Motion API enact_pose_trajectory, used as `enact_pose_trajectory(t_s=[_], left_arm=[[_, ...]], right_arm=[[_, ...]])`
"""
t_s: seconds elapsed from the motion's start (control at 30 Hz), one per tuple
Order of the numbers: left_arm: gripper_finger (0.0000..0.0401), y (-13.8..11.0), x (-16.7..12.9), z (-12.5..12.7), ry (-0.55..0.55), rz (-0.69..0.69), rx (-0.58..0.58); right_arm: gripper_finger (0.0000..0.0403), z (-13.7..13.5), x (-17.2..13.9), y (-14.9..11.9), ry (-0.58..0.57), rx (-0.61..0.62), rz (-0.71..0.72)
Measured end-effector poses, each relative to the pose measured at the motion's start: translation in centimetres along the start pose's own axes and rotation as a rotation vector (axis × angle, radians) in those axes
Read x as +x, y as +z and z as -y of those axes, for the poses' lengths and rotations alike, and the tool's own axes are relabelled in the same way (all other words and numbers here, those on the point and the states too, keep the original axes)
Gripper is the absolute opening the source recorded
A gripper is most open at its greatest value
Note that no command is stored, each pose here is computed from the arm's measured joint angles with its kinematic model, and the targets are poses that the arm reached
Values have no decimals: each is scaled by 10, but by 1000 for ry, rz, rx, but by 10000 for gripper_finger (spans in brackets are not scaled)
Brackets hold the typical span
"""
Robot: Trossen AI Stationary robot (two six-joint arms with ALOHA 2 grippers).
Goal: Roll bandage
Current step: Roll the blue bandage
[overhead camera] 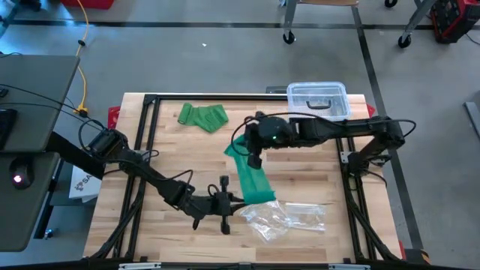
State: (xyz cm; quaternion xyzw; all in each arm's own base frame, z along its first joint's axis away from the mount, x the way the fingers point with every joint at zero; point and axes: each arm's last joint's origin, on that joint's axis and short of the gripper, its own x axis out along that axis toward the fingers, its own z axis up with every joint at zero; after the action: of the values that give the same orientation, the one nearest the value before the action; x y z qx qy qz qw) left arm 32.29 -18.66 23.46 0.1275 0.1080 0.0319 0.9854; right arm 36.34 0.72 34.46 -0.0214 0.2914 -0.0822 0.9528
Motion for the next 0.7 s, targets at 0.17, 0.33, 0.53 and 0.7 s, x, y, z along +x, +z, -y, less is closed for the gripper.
enact_pose_trajectory(t_s=[0.17,0.33,0.53,0.7], left_arm=[[1,1,-8,12,-45,6,-19],[1,2,-15,20,-42,10,-42],[2,2,-21,24,16,11,-58],[3,2,-21,24,18,11,-86]], right_arm=[[145,-2,9,-16,28,-10,-151],[175,6,5,-29,-3,-44,-287],[165,13,-10,-33,-11,-191,-359],[153,3,-35,-24,20,-315,-273]])
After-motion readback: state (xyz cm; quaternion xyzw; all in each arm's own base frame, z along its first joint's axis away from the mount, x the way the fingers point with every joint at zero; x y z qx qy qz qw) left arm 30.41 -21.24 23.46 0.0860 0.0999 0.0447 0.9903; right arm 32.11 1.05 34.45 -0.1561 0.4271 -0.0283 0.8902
